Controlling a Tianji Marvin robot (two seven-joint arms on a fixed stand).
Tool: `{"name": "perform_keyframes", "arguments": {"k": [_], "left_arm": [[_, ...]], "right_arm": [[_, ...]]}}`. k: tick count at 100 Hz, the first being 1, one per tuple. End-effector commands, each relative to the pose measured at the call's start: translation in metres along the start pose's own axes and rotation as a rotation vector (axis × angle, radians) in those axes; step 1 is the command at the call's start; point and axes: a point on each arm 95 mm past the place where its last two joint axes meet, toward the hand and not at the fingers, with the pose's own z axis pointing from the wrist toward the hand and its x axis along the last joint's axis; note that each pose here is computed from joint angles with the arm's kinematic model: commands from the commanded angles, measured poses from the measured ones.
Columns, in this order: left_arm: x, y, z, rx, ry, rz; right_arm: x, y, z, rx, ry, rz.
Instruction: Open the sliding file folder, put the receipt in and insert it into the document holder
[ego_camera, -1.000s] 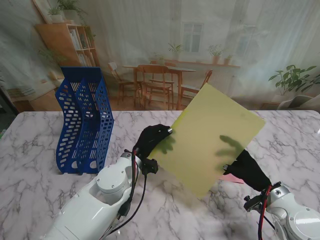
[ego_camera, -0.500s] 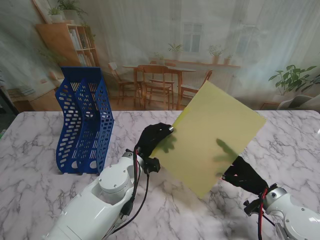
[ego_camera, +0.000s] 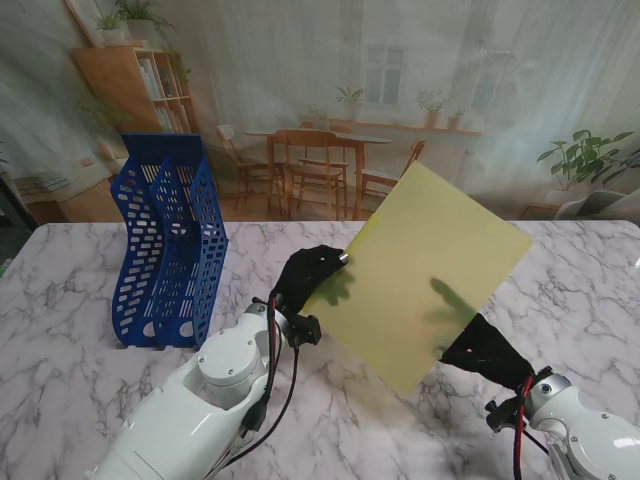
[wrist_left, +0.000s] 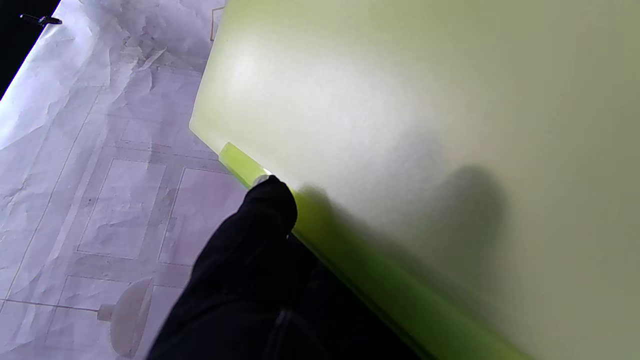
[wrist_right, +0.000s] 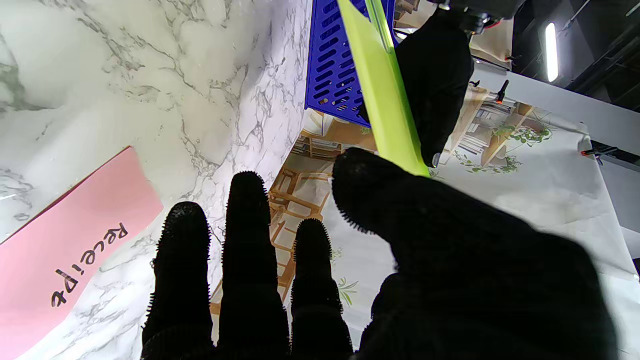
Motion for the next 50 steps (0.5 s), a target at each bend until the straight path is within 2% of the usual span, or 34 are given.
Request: {"name": "perform_keyframes", "arguments": {"k": [1, 21, 30, 50], "left_arm": [[0.0021, 0.0044, 0.0012, -0.017, 0.003, -0.002], [0.0019, 0.0053, 0.0009, -0.024, 0.002, 0.005], [0.0017, 0.0050, 0.0013, -0.024, 0.003, 0.004], [-0.0011, 0.0054, -0.0011, -0.046, 0.006, 0.015]], "right_arm": [[-0.0011, -0.0016, -0.0025, 0.015, -0.011, 0.007], [-0.0011, -0.0010, -0.0029, 0.027, -0.003, 0.020], [-0.0016, -0.0007, -0.0039, 0.056, -0.009, 0.015], [-0.0014, -0.0019, -0.0014, 0.038, -0.008, 0.049]]}}
